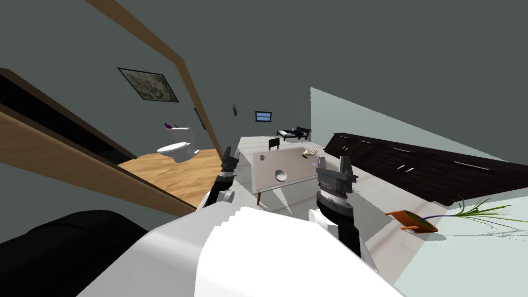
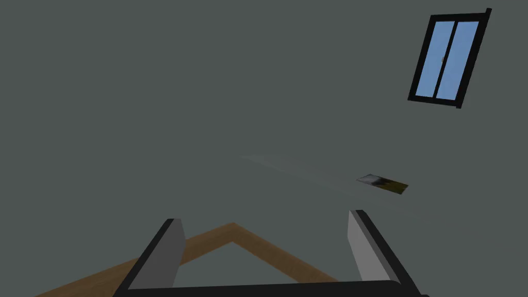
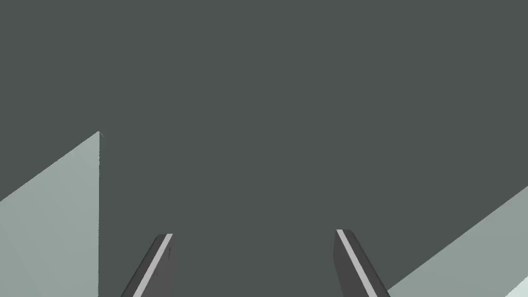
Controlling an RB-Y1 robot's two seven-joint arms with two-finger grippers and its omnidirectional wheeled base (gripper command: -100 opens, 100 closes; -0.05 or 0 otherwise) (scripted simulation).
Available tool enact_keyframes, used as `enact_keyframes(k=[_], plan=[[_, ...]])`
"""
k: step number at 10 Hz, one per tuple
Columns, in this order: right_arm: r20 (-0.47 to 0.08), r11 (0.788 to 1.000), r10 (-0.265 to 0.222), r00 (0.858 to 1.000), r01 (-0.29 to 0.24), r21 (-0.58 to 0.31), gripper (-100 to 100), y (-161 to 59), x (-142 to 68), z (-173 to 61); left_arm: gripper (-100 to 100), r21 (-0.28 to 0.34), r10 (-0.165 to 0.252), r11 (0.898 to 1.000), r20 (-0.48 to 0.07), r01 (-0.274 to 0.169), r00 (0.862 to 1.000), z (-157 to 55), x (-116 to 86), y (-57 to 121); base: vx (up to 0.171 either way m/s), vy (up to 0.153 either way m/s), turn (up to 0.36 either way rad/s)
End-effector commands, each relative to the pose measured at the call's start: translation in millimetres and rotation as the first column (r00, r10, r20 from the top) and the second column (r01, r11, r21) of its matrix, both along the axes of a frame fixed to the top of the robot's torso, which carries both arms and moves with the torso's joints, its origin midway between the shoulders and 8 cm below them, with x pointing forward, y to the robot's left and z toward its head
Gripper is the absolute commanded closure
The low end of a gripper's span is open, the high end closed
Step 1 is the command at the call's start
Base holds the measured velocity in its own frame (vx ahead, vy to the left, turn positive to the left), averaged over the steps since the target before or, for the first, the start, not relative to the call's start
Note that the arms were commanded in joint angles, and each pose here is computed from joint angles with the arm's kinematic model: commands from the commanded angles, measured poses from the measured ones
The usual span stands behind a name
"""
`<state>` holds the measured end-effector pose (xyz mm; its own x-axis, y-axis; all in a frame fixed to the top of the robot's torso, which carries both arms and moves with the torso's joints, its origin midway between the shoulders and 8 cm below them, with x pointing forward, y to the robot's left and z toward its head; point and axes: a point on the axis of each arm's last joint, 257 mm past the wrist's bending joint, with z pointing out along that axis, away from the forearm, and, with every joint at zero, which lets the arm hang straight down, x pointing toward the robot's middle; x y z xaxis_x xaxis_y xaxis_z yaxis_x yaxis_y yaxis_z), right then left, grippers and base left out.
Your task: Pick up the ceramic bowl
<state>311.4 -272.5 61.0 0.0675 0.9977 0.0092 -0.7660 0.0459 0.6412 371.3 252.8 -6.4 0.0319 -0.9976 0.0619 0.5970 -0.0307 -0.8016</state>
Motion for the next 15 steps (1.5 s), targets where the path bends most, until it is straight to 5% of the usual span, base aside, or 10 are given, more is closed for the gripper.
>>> enact_keyframes(k=[1, 6, 9, 10, 12, 13, 14, 15], plan=[[-0.033, 0.999, 0.012, 0.999, -0.013, -0.037, -100, 6.1, 5.2, -10.1, 0, 0.0, 0.0, 1.0, 0.0, 0.0, 1.0, 0.0, 0.0, 0.0, -0.013, 0.015, 0.098], [-0.191, 0.979, 0.02, 0.981, -0.058, -0.193, -100, 23.3, 27.0, -65.4, 0, 0.0, 0.0, 1.0, 0.0, 0.0, 1.0, 0.0, 0.0, -0.1, -0.03, 0.044, 0.168], [-0.331, 0.939, -0.007, 0.944, -0.107, -0.326, -100, 28.7, 40.3, -123.8, 0, 0.0, 0.0, 1.0, 0.0, 0.0, 1.0, 0.0, 0.0, -0.1, -0.021, 0.055, 0.213], [-0.334, 0.936, -0.012, 0.943, -0.107, -0.336, -100, 29.7, 40.7, -125.8, 0, 0.0, 0.0, 1.0, 0.0, 0.0, 1.0, 0.0, 0.0, -0.1, -0.005, 0.036, 0.097], [-0.432, 0.892, -0.049, 0.901, -0.155, -0.424, -100, 26.8, 45.4, -173.7, 0, 0.0, 0.0, 1.0, 0.0, 0.0, 1.0, 0.0, 0.0, 0.0, -0.01, 0.043, 0.241], [-0.436, 0.883, -0.058, 0.898, -0.157, -0.443, -100, 28.4, 45.7, -177.6, 0, 0.0, 0.0, 1.0, 0.0, 0.0, 1.0, 0.0, 0.0, -0.1, -0.011, 0.028, 0.093], [-0.486, 0.856, -0.084, 0.87, -0.187, -0.482, -100, 23.5, 46.1, -205.2, 0, 0.0, 0.0, 1.0, 0.0, 0.0, 1.0, 0.0, 0.0, 0.0, -0.009, 0.039, 0.169], [-0.485, 0.848, -0.09, 0.87, -0.189, -0.496, -100, 25.1, 46.0, -206.7, 0, 0.0, 0.0, 1.0, 0.0, 0.0, 1.0, 0.0, 0.0, 0.0, -0.003, 0.028, 0.104]])
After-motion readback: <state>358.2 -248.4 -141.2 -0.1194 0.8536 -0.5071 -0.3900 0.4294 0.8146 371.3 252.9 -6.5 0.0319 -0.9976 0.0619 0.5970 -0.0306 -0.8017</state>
